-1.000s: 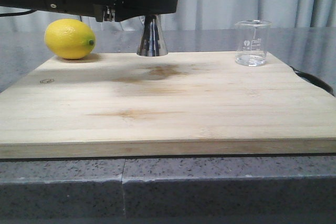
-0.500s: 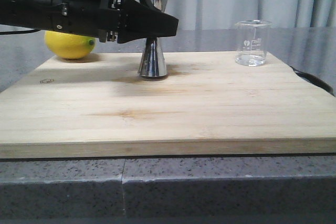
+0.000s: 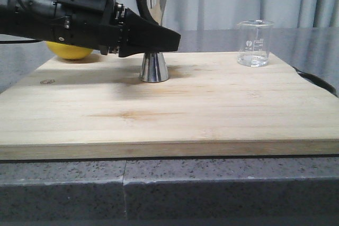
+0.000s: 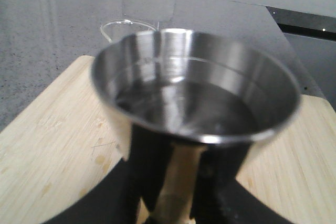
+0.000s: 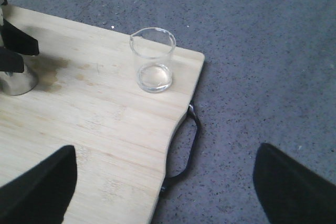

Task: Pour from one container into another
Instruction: 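Open the left gripper and withdraw it from the jigger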

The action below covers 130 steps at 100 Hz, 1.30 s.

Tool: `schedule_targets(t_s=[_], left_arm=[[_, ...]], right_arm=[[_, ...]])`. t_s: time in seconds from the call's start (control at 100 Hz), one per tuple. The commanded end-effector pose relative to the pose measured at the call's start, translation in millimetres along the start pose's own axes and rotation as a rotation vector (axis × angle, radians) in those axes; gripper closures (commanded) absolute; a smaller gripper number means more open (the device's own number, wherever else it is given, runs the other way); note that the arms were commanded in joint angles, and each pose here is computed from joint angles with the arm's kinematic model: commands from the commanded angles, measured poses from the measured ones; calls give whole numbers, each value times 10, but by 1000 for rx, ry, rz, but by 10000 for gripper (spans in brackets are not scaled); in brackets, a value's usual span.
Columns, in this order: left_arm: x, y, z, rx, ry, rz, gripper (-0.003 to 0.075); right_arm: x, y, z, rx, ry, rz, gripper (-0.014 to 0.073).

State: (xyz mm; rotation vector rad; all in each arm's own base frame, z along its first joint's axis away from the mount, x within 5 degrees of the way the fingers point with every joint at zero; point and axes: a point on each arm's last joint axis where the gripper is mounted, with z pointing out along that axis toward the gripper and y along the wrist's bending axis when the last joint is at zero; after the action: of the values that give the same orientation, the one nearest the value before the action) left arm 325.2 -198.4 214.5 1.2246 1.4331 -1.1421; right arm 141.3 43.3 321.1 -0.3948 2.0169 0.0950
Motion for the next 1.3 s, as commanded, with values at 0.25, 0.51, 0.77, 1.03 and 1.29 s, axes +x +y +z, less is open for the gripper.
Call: schedule_targets(t_s=[0.25, 0.51, 0.77, 1.03, 1.29], left_arm=[[-310, -109, -19, 64, -123, 49, 428], [-319, -124, -25, 72, -101, 2, 193], [-470, -254, -153, 7, 115, 6, 190], [-813, -500, -457, -173, 323, 19, 191], [-1219, -949, -955, -451, 480, -11, 191]], right_arm=[[-161, -16, -63, 10, -115, -13, -2], [-161, -16, -63, 10, -115, -13, -2], [-161, -16, -63, 10, -115, -13, -2], [-161, -16, -63, 10, -115, -13, -2], [-161, -16, -63, 10, -115, -13, -2]])
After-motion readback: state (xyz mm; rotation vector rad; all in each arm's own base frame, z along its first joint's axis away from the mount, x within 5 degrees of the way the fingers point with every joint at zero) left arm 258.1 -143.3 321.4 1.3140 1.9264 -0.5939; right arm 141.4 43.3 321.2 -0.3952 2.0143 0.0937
